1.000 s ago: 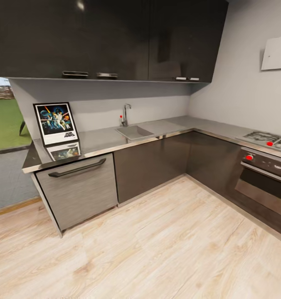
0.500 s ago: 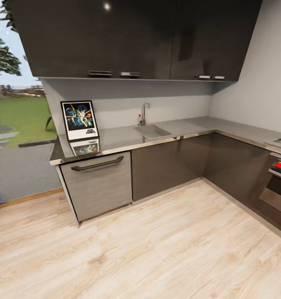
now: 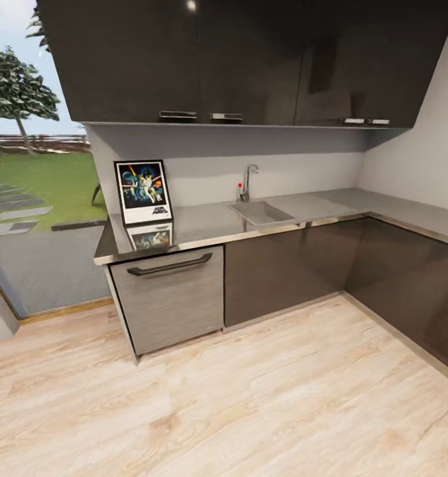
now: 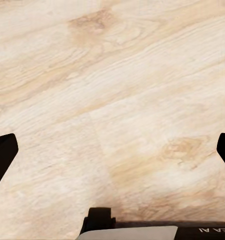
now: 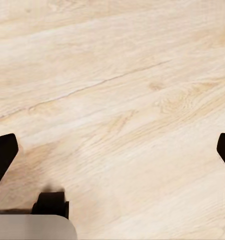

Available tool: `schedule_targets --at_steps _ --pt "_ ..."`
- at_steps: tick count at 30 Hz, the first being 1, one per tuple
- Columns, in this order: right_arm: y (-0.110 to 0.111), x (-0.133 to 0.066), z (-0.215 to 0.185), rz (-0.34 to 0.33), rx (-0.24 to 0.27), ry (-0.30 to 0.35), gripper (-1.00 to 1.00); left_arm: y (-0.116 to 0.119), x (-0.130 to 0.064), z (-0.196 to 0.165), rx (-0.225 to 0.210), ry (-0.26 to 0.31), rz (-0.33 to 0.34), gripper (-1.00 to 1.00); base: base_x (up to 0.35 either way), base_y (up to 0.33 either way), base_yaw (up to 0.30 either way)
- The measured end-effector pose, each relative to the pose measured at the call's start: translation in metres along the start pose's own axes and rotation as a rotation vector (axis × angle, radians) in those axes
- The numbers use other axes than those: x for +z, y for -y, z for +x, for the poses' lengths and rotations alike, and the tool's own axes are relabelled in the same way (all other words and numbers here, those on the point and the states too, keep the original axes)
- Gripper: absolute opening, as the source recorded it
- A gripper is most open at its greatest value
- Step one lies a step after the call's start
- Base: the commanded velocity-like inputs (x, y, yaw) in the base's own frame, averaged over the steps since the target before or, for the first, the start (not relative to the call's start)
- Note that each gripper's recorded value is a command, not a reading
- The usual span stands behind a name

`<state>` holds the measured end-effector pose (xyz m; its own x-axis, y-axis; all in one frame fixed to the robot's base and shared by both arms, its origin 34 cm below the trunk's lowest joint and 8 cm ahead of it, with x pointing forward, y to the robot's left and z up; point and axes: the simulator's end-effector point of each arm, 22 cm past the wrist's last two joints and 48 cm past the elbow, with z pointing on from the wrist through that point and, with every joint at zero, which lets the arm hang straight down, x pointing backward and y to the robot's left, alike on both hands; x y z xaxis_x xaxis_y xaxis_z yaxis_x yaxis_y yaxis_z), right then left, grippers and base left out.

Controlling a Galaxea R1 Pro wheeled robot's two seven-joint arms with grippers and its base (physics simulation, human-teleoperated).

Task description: Pick up the poster from the kitchen countertop and hang it on one of the wall nails in the kitchen.

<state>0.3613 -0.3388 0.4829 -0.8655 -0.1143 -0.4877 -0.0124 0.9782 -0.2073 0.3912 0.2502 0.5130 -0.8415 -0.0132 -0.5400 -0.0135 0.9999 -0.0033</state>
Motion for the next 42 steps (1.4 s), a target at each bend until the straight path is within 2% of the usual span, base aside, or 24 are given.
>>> schedule_targets --at_steps 16,28,37,42 --pt "0.0 0.0 -0.001 0.001 0.001 0.002 1.0 0.0 0.0 0.0 0.0 0.0 0.0 1.0 0.329 -0.005 0.27" --pt "0.0 0.0 0.0 0.002 0.0 0.001 1.0 0.0 0.0 0.0 0.0 0.0 0.0 1.0 0.309 -0.096 0.281" --pt "0.005 0.001 0.0 0.005 -0.002 -0.001 1.0 -0.001 0.0 0.0 -0.003 -0.001 -0.002 1.0 0.081 -0.05 0.078" --pt "0.007 0.001 0.001 0.008 -0.003 -0.002 1.0 -0.01 0.0 0.0 -0.027 -0.001 -0.021 1.0 0.023 -0.005 0.007"
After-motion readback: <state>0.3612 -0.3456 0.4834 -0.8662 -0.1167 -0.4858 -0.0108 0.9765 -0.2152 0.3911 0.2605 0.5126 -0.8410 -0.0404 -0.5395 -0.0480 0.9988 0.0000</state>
